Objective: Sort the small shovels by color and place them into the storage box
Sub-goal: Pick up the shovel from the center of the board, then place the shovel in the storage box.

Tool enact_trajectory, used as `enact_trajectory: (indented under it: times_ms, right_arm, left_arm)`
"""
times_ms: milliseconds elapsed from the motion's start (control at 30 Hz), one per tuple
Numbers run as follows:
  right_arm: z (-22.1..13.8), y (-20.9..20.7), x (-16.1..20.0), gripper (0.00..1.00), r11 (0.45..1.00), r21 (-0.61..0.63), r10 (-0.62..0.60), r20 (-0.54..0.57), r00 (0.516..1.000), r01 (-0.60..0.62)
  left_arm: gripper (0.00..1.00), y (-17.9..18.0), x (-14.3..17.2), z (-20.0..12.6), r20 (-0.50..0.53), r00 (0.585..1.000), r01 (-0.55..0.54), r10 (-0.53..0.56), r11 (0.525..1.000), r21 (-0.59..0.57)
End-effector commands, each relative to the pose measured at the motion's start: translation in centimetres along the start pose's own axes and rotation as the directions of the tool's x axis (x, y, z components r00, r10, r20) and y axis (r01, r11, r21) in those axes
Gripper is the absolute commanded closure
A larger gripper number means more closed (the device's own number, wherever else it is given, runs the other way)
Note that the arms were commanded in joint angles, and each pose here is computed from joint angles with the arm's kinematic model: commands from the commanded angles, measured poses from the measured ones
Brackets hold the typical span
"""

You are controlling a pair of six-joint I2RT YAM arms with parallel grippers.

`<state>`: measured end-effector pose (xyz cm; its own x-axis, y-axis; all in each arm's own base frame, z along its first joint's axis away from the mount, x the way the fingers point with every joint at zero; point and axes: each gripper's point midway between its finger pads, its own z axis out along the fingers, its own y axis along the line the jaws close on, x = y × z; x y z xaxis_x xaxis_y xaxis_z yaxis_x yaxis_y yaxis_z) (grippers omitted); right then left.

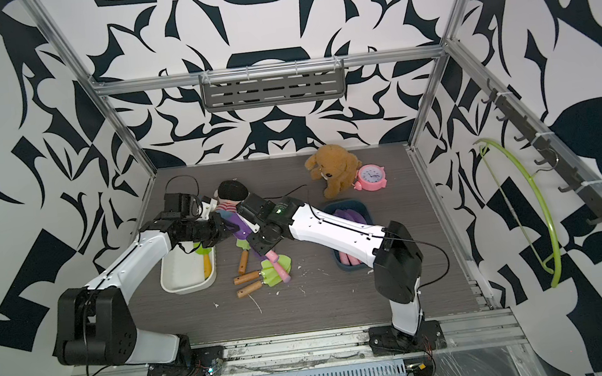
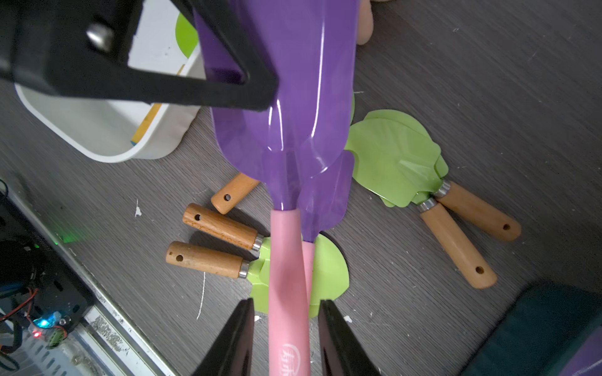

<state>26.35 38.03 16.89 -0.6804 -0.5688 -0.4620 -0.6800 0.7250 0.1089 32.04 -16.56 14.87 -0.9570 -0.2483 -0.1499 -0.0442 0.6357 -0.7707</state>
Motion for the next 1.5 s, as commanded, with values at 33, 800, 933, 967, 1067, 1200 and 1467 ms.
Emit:
enact_trajectory:
  times_ms: [33,800,933,967,1067,1200,1467]
  right_arm:
    - [-0.6,0.5,-0.9,0.62,0.999,-0.003,-0.038,0.011,0.999,0.038]
    - [-0.4,-3.0,-0.2,0.95,0.986,0.153,-0.064,-0.01,0.998,0.065]
    - [-2.8,-7.2,2.4,0.95,0.978,0.205,0.03,-0.024,0.999,-0.025]
    - [-3.6,-8.6,3.0,0.95,0.975,0.215,0.068,-0.021,0.997,-0.062]
    - [-5.8,-12.9,6.4,0.95,0.952,0.251,0.191,-0.037,0.981,-0.176]
    - [-7.6,-18.5,11.7,0.95,0.881,0.326,0.39,-0.093,0.916,-0.342]
    - [-5.1,-21.9,16.5,0.94,0.815,0.386,0.536,-0.221,0.815,-0.432]
  left_arm:
    - [1.0,-0.7,-0.2,0.1,-0.008,1.0,0.017,-0.017,1.0,0.023]
    - [0.68,-3.6,0.5,0.3,-0.02,0.989,-0.145,0.147,0.984,0.104]
    - [0.45,-5.6,1.4,1.6,-0.071,0.932,-0.349,0.355,0.934,0.081]
    - [0.42,-6.0,1.6,2.0,-0.089,0.918,-0.379,0.386,0.921,0.084]
    - [0.35,-6.4,2.6,3.6,-0.147,0.887,-0.429,0.439,0.898,0.092]
    - [0.32,-5.7,3.3,4.9,-0.19,0.877,-0.434,0.442,0.897,0.083]
    - [0.31,-4.8,3.8,4.5,-0.182,0.863,-0.47,0.471,0.881,0.054]
